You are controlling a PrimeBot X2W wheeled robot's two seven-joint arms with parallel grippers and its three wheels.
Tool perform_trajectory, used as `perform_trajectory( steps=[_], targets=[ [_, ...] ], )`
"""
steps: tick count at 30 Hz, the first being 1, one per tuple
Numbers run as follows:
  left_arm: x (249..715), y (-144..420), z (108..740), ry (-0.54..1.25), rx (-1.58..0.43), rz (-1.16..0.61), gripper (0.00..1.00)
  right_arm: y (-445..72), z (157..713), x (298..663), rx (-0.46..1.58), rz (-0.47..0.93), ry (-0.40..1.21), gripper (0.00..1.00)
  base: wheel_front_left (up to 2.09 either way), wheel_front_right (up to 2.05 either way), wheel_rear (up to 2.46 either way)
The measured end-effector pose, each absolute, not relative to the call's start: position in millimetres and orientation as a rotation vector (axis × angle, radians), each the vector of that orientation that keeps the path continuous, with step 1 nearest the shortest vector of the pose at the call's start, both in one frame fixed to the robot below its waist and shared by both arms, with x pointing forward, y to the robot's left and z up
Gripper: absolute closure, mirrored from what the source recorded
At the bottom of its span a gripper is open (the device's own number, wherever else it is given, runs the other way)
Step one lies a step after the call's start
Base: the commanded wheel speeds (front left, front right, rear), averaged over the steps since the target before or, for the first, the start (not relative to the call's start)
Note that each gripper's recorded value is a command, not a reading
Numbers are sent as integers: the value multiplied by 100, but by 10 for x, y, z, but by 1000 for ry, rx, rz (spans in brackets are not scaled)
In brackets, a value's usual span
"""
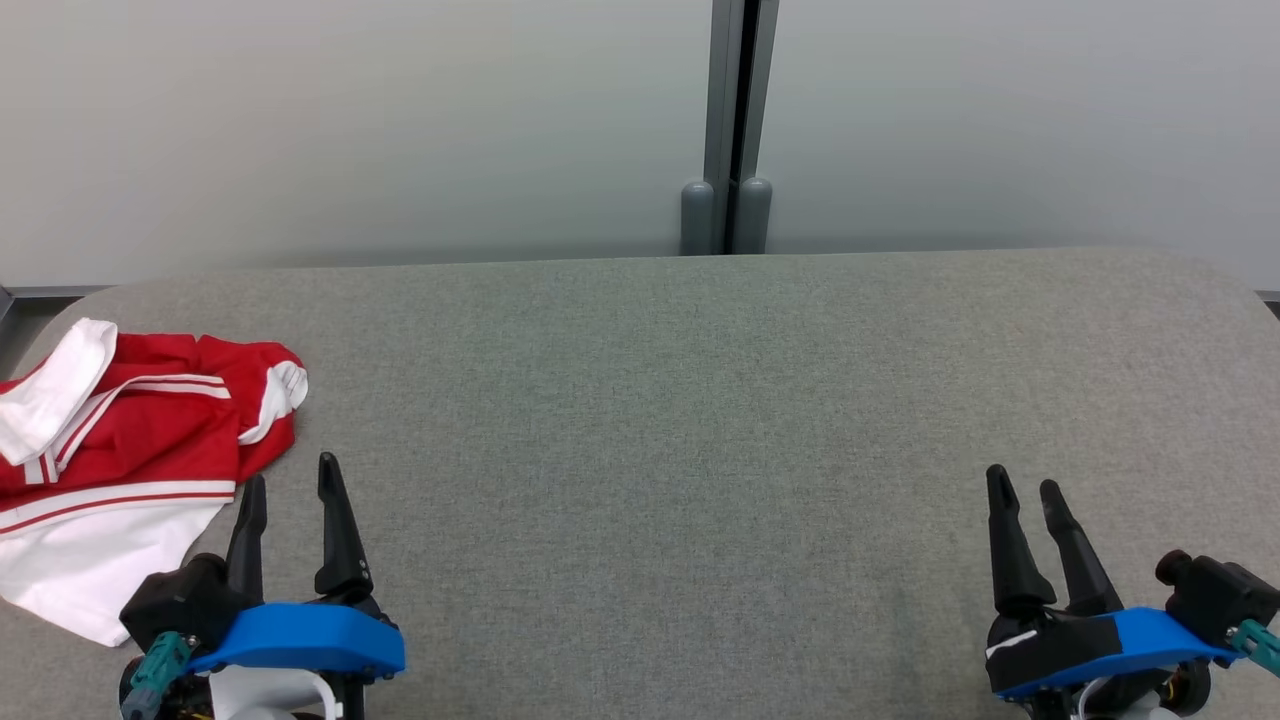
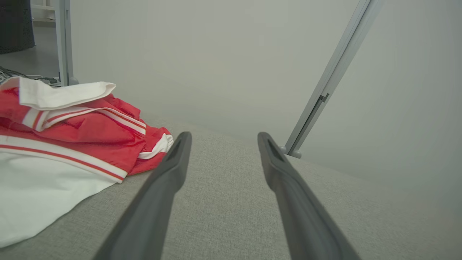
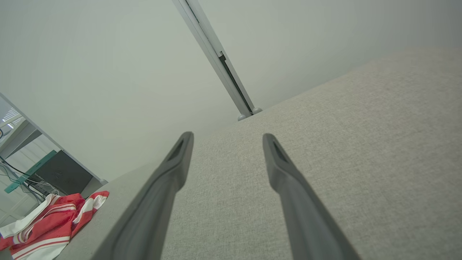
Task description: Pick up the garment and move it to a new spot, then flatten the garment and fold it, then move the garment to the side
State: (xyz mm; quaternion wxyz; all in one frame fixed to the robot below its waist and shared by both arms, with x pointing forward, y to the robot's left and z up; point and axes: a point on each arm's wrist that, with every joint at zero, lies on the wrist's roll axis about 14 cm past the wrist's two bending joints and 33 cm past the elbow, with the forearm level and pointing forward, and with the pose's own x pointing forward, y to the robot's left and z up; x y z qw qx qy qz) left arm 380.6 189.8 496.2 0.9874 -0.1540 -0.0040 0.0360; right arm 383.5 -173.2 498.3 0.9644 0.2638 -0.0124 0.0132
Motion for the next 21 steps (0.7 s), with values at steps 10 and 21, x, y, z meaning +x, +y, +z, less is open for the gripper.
perform_trajectory(
  steps=[10,21],
  targets=[
    [3802,1878,4971,-19,-229,64,0,-1696,4995,3832,449,46,-34,0,0,0,0],
    [3809,1855,4983,-33,-141,56,0,-1653,5000,3833,374,65,-45,0,0,0,0]
  ],
)
